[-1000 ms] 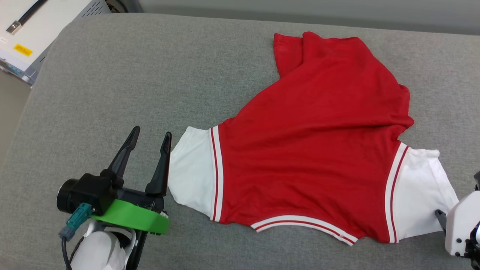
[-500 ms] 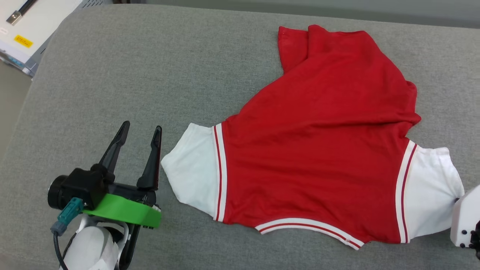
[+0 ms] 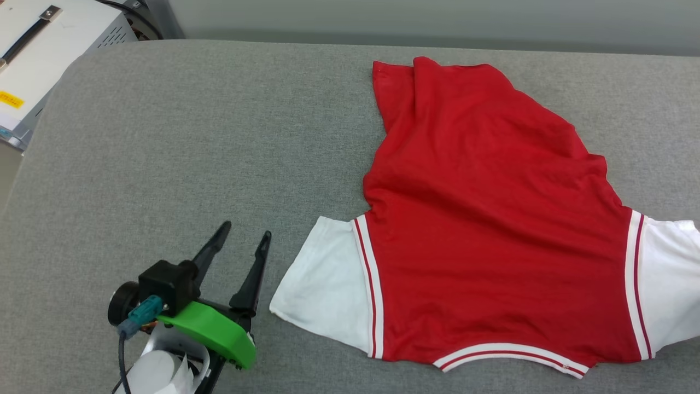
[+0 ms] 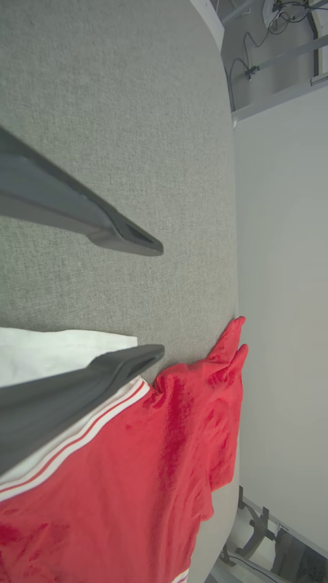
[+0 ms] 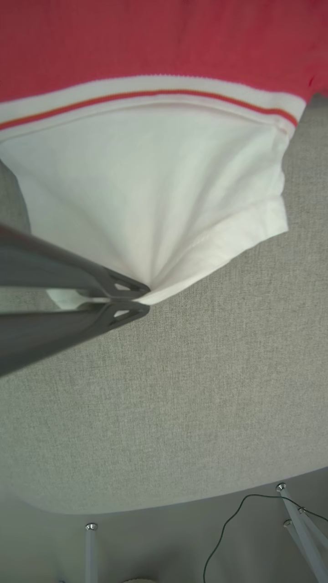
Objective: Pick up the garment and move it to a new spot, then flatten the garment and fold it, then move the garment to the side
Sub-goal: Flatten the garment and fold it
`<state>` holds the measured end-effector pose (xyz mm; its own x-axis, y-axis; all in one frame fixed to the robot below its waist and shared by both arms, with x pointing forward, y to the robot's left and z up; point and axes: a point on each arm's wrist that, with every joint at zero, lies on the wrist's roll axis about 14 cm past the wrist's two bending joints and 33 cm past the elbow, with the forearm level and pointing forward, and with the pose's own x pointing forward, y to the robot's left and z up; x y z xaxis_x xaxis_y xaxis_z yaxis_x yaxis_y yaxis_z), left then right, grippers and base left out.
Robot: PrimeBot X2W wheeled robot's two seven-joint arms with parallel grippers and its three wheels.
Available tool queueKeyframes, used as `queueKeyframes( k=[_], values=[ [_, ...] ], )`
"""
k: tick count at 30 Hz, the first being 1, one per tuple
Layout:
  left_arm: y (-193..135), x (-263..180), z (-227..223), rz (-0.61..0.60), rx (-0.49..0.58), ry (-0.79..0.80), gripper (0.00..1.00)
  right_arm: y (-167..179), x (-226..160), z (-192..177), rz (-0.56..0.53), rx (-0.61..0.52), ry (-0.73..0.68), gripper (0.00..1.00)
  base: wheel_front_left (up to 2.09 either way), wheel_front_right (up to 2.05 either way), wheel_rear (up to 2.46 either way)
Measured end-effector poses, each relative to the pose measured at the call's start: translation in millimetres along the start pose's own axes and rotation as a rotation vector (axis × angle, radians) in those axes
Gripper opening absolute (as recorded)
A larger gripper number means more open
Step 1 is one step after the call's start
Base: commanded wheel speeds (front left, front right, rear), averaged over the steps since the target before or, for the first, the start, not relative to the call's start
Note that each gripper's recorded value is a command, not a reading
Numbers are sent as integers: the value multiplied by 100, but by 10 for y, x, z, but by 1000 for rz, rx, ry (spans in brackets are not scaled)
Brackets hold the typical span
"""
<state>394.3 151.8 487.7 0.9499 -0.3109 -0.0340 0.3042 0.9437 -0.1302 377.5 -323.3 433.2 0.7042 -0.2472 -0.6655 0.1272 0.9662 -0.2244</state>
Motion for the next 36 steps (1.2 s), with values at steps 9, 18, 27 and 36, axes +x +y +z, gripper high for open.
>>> queueKeyframes(
  k=[9,18,27,36],
  values=[
    [-237,-171,-786,-121,-50,490,100,6,28,29,-7,-3,-16,0,0,0,0],
    [-227,-224,-1085,-93,-32,733,100,86,48,23,2,5,-19,0,0,0,0],
    [-312,-215,-1193,-119,-34,808,0,90,27,-6,2,10,-18,0,0,0,0],
    [-348,-78,-782,-111,-92,599,0,32,-132,187,4,14,-101,0,0,0,0]
  ],
)
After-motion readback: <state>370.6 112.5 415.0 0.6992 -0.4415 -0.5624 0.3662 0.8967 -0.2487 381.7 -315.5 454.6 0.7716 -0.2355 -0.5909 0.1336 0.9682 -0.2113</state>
